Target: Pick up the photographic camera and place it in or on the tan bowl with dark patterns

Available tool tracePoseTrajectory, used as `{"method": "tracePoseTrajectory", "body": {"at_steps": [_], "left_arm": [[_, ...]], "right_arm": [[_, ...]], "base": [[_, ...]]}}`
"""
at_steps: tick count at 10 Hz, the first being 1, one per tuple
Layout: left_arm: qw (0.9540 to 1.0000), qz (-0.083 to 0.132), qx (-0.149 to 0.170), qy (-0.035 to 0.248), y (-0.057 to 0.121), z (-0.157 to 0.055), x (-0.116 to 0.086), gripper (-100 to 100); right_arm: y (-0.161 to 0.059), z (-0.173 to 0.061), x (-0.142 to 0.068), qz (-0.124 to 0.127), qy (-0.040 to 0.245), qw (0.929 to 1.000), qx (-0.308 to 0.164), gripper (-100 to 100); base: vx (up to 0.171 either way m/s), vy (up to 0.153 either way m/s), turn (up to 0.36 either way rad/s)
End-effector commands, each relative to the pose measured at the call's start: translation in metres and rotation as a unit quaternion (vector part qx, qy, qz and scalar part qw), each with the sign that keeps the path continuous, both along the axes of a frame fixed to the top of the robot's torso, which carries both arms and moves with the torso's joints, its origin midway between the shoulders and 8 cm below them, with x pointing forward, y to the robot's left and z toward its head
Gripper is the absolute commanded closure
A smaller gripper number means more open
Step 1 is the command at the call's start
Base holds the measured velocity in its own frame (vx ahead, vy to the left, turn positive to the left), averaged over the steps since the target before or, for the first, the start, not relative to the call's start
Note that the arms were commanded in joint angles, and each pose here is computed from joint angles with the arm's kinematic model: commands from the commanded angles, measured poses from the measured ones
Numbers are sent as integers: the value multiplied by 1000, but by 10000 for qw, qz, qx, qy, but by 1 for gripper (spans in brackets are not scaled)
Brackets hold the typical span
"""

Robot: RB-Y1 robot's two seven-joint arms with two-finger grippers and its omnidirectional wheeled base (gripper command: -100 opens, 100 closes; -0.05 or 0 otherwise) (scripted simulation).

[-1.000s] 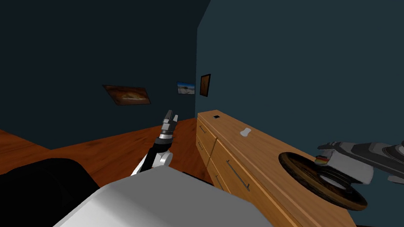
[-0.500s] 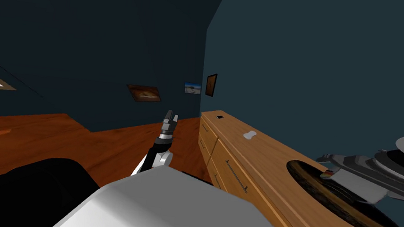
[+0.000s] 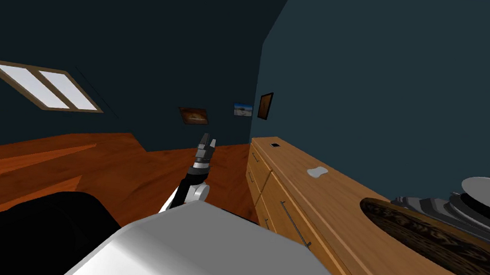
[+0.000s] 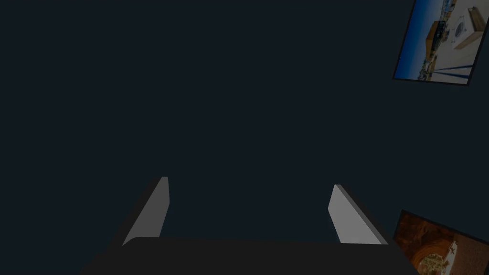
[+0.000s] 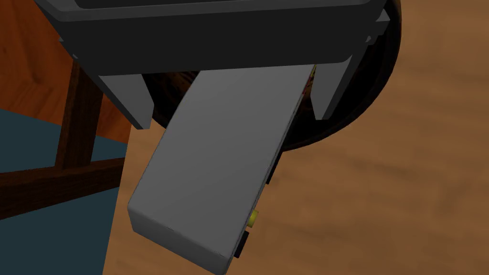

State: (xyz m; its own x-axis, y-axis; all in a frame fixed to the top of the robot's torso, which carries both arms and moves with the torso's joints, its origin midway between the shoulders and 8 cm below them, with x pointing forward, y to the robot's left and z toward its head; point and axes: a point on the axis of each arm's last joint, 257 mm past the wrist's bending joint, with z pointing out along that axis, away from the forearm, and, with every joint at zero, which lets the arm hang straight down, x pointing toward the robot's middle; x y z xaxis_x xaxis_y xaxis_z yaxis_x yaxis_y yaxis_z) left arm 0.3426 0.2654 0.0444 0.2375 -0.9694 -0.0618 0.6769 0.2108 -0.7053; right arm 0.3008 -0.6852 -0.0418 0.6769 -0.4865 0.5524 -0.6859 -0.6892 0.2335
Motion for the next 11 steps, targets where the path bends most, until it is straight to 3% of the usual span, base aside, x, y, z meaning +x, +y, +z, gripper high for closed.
{"method": "tracePoseTrajectory", "body": {"at_steps": [1,2,6,9,10,11], "left_arm": [[10000,0,0,0,0,0,0,0],[10000,0,0,0,0,0,0,0],[10000,0,1,0,0,0,0,0],[10000,0,1,0,0,0,0,0],[10000,0,0,0,0,0,0,0],[10000,0,0,0,0,0,0,0]], "right_arm": [[-4,4,9,276,-35,9995,-166,-100],[-5,7,14,360,-103,9990,-230,-100],[19,23,4,222,12,9997,-41,-100],[23,25,3,217,30,9998,-24,-100],[23,26,2,208,34,9998,-18,0],[23,26,2,208,34,9998,-19,0]], "base": [[8,6,-47],[0,0,0],[18,-86,29],[8,-43,20],[0,0,0],[0,0,0]]}}
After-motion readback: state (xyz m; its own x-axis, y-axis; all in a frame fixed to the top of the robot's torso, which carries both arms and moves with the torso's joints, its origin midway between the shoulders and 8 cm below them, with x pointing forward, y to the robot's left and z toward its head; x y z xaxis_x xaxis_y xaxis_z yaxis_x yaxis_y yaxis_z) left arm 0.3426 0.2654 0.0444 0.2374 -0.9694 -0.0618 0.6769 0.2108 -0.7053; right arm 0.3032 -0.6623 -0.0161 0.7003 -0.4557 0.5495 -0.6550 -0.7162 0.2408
